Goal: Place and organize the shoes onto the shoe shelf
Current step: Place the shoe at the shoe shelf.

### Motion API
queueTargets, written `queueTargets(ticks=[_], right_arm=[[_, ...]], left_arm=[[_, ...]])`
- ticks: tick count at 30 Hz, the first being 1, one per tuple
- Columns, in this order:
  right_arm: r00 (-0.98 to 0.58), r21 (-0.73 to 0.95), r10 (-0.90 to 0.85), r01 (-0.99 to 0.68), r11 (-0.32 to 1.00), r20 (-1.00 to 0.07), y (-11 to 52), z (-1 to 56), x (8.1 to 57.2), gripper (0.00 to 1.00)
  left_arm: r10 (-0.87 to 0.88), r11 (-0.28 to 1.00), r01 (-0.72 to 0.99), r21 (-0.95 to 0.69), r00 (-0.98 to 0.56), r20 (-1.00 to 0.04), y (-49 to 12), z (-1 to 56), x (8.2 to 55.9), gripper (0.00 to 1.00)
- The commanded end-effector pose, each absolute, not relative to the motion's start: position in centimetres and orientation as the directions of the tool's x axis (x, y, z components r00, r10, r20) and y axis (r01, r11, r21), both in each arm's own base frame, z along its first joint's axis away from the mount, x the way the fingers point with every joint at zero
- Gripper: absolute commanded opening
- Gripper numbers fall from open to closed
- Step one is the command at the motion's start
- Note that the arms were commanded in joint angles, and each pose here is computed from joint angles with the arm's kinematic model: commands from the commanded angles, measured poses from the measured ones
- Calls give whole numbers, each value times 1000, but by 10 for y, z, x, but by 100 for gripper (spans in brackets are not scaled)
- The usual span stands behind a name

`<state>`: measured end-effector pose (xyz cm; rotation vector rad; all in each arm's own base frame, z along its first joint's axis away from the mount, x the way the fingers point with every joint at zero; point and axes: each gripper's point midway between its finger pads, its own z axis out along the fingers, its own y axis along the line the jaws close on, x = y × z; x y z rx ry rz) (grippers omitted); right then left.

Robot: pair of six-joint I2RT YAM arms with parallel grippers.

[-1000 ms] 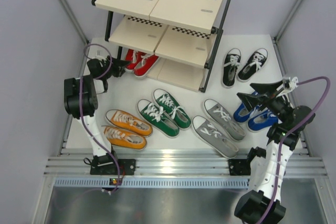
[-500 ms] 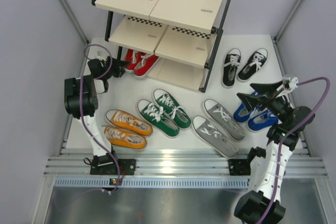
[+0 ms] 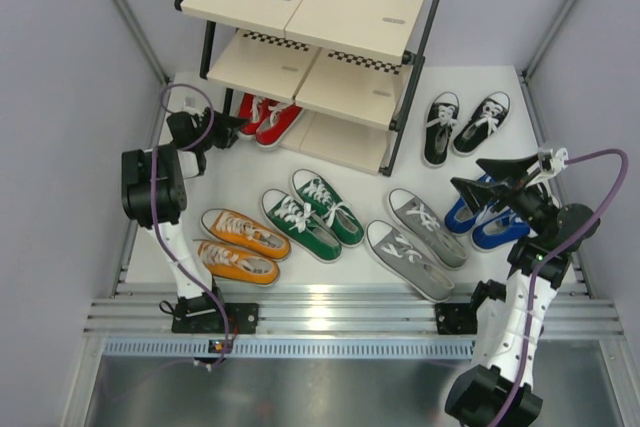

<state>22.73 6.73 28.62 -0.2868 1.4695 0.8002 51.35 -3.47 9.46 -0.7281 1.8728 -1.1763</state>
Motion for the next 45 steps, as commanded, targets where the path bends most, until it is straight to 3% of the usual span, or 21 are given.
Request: queueTargets(ticks=[1, 10, 12, 13, 16, 23, 40, 43, 45], right_arm=[[-23, 214, 259, -634, 743, -966, 64, 295, 227, 99], [-20, 212, 258, -635, 743, -966, 64, 296, 226, 99], [-18, 209, 256, -635, 743, -966, 65, 296, 226, 99], [-19, 210, 257, -634, 745, -966, 64, 296, 226, 99], [-19, 210, 257, -634, 745, -966, 64, 296, 226, 99], [-14, 204, 253, -634, 745, -967, 65, 297, 225, 99], [-4, 184, 237, -640, 746, -972, 66, 298, 223, 99], [-5, 184, 235, -641, 745, -972, 66, 297, 224, 99], [-5, 180, 232, -644, 744, -973, 66, 297, 223, 99]], left_arm=[[-757, 444, 37, -895, -519, -397, -40, 126, 508, 0], [-751, 445, 19, -895, -536, -385, -41, 119, 502, 4], [-752, 443, 10, -896, -540, -378, -41, 117, 501, 16], [-750, 444, 12, -896, -542, -379, -42, 119, 502, 30], [-747, 462, -1, -887, -540, -388, -39, 120, 500, 57], [-734, 556, -69, -828, -507, -451, -16, 132, 492, 84], [-649, 737, -163, -656, -443, -619, 23, 171, 452, 96], [-651, 733, -147, -665, -438, -620, 19, 179, 442, 95], [-662, 717, -147, -681, -449, -600, 13, 175, 435, 84]])
